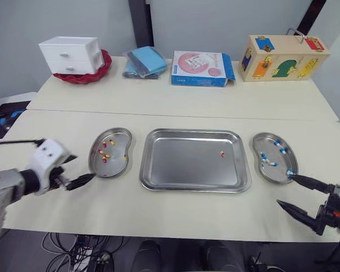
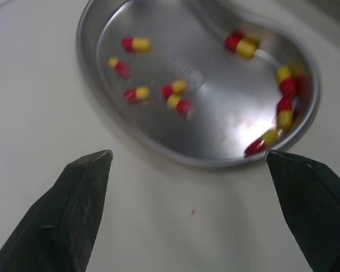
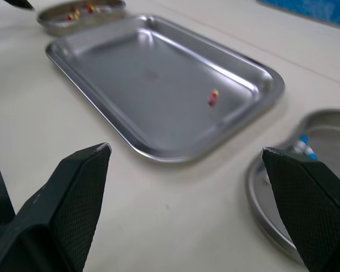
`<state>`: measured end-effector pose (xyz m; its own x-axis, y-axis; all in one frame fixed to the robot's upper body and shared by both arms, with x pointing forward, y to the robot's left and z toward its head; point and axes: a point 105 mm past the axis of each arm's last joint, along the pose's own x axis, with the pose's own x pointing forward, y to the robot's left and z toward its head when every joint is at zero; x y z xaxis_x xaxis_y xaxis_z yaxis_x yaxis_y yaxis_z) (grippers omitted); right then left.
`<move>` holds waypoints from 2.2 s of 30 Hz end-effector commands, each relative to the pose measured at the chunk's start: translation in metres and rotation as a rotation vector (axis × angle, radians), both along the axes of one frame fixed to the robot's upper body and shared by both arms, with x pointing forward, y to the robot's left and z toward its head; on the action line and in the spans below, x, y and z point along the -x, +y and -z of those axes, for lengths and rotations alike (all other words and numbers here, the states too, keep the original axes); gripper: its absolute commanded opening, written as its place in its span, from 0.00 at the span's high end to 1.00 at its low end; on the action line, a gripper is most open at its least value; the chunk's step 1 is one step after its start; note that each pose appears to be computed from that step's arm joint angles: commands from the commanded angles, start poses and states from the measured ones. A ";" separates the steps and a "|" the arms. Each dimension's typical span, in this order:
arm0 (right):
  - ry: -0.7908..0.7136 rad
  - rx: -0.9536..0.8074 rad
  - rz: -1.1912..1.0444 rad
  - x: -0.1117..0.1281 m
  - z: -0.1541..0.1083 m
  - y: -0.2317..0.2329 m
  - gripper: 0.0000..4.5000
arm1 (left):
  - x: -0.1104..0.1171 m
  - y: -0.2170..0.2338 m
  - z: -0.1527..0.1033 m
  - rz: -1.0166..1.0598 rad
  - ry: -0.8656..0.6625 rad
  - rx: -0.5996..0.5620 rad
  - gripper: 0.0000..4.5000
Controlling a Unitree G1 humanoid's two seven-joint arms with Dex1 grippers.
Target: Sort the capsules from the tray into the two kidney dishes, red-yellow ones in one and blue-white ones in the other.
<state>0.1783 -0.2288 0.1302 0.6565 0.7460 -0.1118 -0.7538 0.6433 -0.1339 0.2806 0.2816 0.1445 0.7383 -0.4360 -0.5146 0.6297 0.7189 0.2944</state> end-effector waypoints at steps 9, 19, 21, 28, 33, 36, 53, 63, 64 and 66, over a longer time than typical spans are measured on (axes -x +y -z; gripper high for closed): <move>-0.141 -0.057 -0.004 0.007 0.008 0.035 0.00 | -0.034 -0.137 -0.015 0.475 -0.066 0.116 0.00; -0.194 -0.086 0.068 0.011 0.011 0.041 0.00 | -0.067 -0.240 -0.002 0.712 -0.107 0.171 0.00; -0.194 -0.089 0.080 0.011 0.012 0.041 0.00 | -0.071 -0.256 0.000 0.737 -0.119 0.191 0.00; -0.185 -0.103 0.119 0.014 0.014 0.047 0.00 | -0.086 -0.296 0.015 0.753 -0.117 0.200 0.00; -0.199 -0.111 0.154 0.015 0.012 0.050 0.00 | -0.088 -0.307 0.028 0.772 -0.094 0.178 0.00; -0.202 -0.110 0.164 0.016 0.011 0.052 0.00 | -0.091 -0.313 0.035 0.771 -0.095 0.152 0.00; -0.214 -0.120 0.205 0.018 0.010 0.058 0.00 | -0.091 -0.325 0.045 0.778 -0.060 0.147 0.00; -0.213 -0.118 0.220 0.020 0.010 0.059 0.00 | -0.092 -0.325 0.052 0.769 -0.052 0.118 0.42; -0.213 -0.118 0.221 0.020 0.010 0.059 0.00 | -0.092 -0.325 0.053 0.768 -0.051 0.117 0.42; -0.212 -0.118 0.225 0.020 0.010 0.059 0.00 | -0.092 -0.326 0.053 0.764 -0.051 0.118 0.42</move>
